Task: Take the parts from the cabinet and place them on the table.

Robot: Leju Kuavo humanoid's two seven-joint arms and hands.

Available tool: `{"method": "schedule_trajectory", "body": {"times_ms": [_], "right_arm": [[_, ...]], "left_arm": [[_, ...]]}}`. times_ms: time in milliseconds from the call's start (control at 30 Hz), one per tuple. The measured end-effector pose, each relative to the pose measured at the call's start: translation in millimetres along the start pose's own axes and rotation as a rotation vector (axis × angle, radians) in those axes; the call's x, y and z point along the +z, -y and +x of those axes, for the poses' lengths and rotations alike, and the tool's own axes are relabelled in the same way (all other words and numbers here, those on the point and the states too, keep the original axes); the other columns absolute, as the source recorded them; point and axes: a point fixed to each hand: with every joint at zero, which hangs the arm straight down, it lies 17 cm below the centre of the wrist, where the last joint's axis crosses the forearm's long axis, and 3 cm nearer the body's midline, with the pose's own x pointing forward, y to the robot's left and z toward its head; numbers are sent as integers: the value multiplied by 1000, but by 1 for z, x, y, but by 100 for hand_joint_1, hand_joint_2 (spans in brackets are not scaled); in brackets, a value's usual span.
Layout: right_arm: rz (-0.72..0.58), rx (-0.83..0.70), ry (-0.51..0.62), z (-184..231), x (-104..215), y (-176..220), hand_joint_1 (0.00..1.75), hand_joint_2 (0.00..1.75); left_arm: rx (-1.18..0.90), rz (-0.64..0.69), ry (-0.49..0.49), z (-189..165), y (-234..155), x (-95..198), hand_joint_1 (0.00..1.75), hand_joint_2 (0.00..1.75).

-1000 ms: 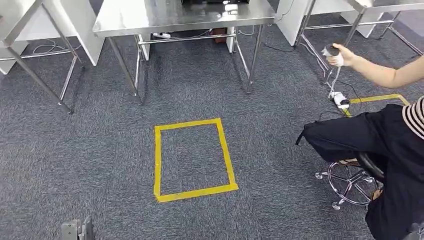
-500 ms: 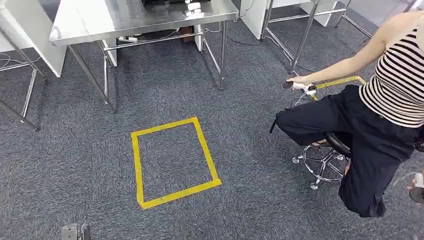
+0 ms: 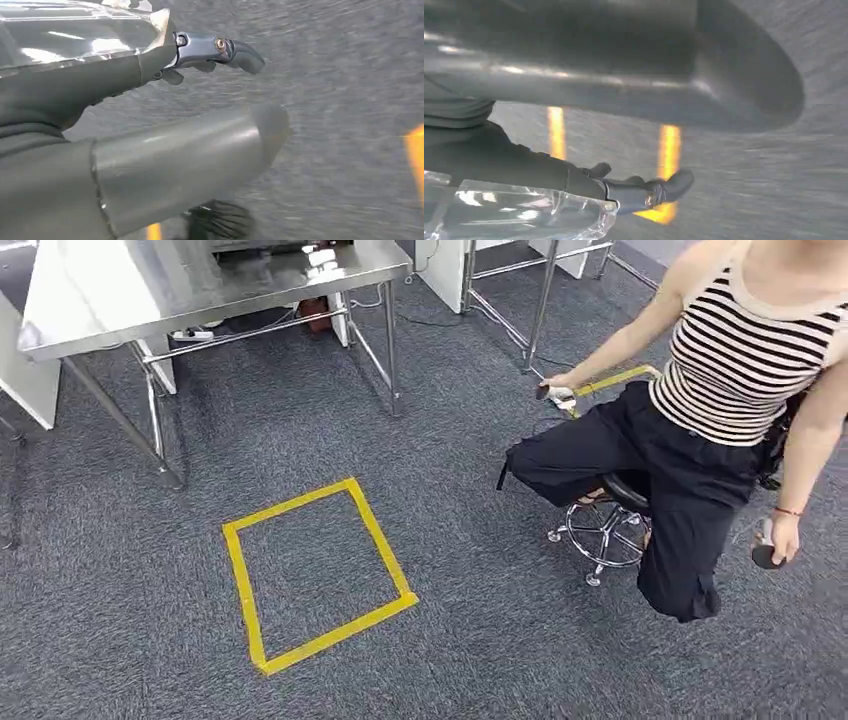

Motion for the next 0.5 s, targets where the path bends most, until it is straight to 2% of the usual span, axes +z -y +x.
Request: {"method": "schedule_trajectory", "body": {"times_ms": [100,333,500], "right_arm": [[-13,-28,-63,-25,4,1,0,0],[-10,-42,-114,-42,8,-2,0,0],[-9,-42,-68,-29,6,-3,0,0]], "left_arm": [[-8,11,-49,-14,-2,2,0,0],[-20,15,-91,-33,-6,5,0,0],[-20,43,-146,-43,-13,6,0,0]]}}
